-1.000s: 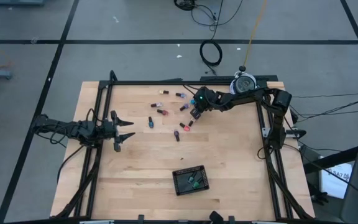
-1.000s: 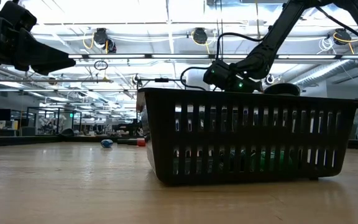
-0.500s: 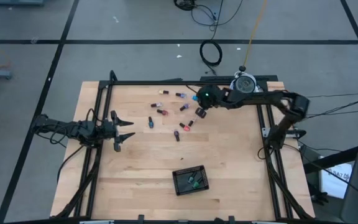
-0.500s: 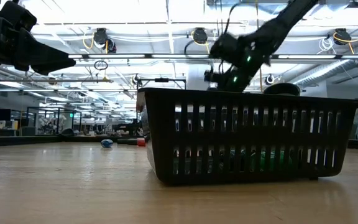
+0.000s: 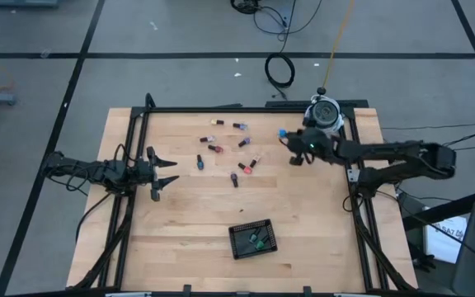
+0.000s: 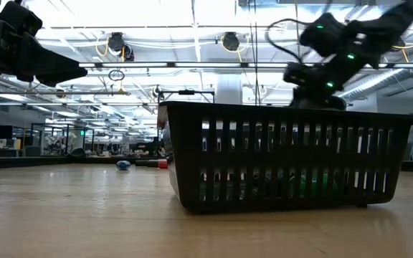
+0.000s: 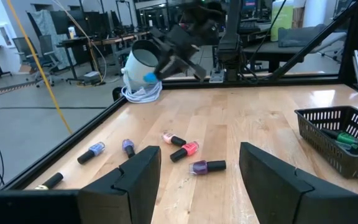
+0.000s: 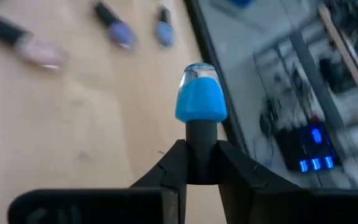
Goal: Pick & Place Nail Polish
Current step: Put the light blue nail polish bottle into the black bin
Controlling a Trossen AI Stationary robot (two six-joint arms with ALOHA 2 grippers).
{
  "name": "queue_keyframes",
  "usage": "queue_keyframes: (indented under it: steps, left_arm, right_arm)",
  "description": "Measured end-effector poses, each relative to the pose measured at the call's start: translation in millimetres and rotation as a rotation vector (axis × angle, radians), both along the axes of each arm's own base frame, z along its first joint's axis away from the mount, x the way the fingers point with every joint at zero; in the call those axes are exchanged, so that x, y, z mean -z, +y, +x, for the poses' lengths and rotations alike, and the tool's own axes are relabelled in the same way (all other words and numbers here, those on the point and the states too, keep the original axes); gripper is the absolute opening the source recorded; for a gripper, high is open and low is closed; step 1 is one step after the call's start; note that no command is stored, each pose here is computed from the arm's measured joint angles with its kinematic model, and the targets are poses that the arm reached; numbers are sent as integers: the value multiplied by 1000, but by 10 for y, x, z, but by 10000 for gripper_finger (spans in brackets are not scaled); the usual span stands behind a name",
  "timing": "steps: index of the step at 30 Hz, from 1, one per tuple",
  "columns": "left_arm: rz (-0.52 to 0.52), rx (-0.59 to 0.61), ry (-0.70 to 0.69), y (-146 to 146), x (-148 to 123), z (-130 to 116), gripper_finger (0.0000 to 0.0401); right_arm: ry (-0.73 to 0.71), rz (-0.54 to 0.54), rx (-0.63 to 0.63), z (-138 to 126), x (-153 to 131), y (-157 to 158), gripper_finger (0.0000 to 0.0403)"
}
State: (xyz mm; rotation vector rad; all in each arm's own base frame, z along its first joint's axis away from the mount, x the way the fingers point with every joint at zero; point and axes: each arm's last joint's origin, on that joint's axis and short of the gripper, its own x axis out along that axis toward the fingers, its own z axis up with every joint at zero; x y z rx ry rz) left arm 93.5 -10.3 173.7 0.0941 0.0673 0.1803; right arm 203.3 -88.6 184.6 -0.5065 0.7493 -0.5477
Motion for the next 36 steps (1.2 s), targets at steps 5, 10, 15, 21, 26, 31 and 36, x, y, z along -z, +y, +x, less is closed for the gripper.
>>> queue_keyframes:
  steps: [5, 10, 15, 21, 26, 31, 36]
  left_arm:
    - [0, 4, 0, -1, 0, 0, 214]
    - [0, 6, 0, -2, 1, 1, 214]
    - [0, 6, 0, -1, 0, 0, 214]
    - [0, 7, 0, -2, 1, 1, 214]
    - [0, 7, 0, -2, 1, 1, 214]
    - [0, 7, 0, -2, 1, 1, 214]
    - [0, 7, 0, -2, 1, 1, 214]
  right_arm:
    - [-210, -58, -132, -127, 70, 268, 49]
    - [-400, -187, -174, -217, 28, 515, 49]
    - [-224, -426, -5, -257, 27, 663, 49]
    - [-162, -493, 21, -271, 20, 793, 49]
    - [-266, -449, -52, -250, -24, 843, 49]
    - [-297, -418, -59, -247, -24, 845, 49]
    - [-314, -400, -53, -247, -23, 845, 49]
